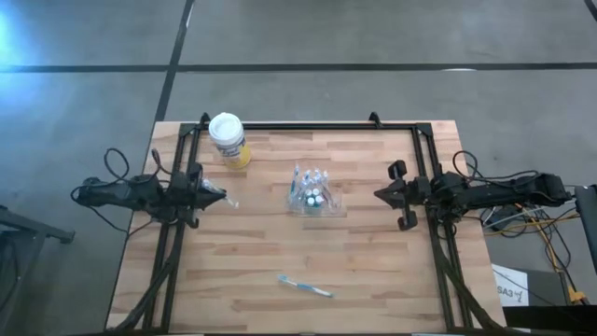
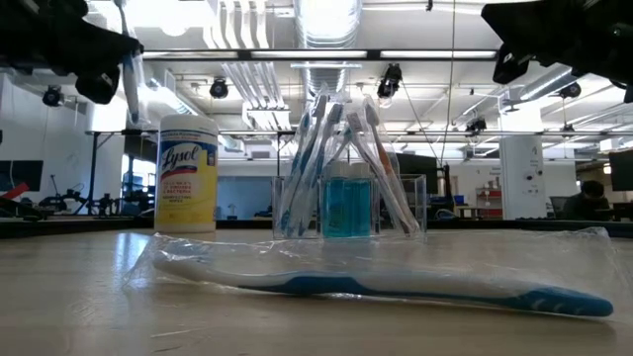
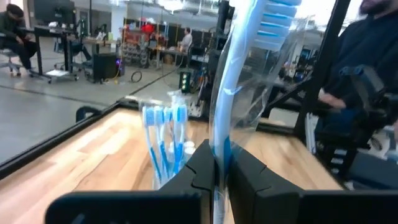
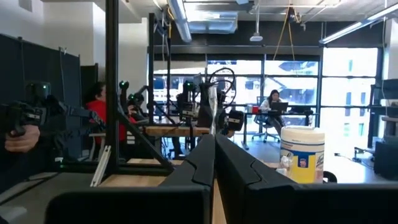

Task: Pick & Place toothbrushing station
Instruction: Put the blue toothbrush into the left compartment of the transparent organizer

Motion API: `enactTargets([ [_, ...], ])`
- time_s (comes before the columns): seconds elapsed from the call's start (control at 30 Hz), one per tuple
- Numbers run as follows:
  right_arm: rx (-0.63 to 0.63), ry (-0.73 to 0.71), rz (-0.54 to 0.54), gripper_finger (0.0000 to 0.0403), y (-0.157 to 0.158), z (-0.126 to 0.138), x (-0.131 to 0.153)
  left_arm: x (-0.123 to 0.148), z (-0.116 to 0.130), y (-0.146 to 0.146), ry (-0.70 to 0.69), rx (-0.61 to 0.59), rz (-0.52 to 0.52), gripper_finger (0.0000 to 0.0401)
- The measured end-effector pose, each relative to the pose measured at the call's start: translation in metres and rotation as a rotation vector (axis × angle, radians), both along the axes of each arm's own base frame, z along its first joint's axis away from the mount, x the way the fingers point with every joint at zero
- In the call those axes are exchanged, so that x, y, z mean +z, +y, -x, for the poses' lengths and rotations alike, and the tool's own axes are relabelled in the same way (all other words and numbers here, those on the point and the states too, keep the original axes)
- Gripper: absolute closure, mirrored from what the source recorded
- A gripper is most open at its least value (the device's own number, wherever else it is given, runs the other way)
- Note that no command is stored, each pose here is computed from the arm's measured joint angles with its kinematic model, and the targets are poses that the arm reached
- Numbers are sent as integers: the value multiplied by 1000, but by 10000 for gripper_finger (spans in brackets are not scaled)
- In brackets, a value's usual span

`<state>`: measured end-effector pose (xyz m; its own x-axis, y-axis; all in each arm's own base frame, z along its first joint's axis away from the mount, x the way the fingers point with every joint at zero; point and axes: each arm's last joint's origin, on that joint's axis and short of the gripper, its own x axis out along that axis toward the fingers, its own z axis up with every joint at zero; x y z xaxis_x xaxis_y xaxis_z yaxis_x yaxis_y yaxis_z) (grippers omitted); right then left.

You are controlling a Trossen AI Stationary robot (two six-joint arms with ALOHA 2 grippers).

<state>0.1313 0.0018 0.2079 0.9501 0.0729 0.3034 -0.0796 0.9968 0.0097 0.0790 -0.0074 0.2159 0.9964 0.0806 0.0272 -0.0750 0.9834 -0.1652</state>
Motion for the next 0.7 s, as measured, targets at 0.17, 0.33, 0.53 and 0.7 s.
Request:
enactTargets([
  [0.17, -4, -4, 7, 394, 0, 0, 0, -10, -3, -1, 33, -2, -2, 379],
  [0.33, -7, -2, 6, 394, 0, 0, 0, -12, -4, 0, 35, 9, 0, 375],
  [0.53, -32, -1, 1, 394, -1, 0, 0, -12, -4, 0, 31, 22, 1, 379],
  [0.7, -54, -1, -5, 394, -2, 0, 0, -4, -4, 0, -41, 40, 22, 379],
])
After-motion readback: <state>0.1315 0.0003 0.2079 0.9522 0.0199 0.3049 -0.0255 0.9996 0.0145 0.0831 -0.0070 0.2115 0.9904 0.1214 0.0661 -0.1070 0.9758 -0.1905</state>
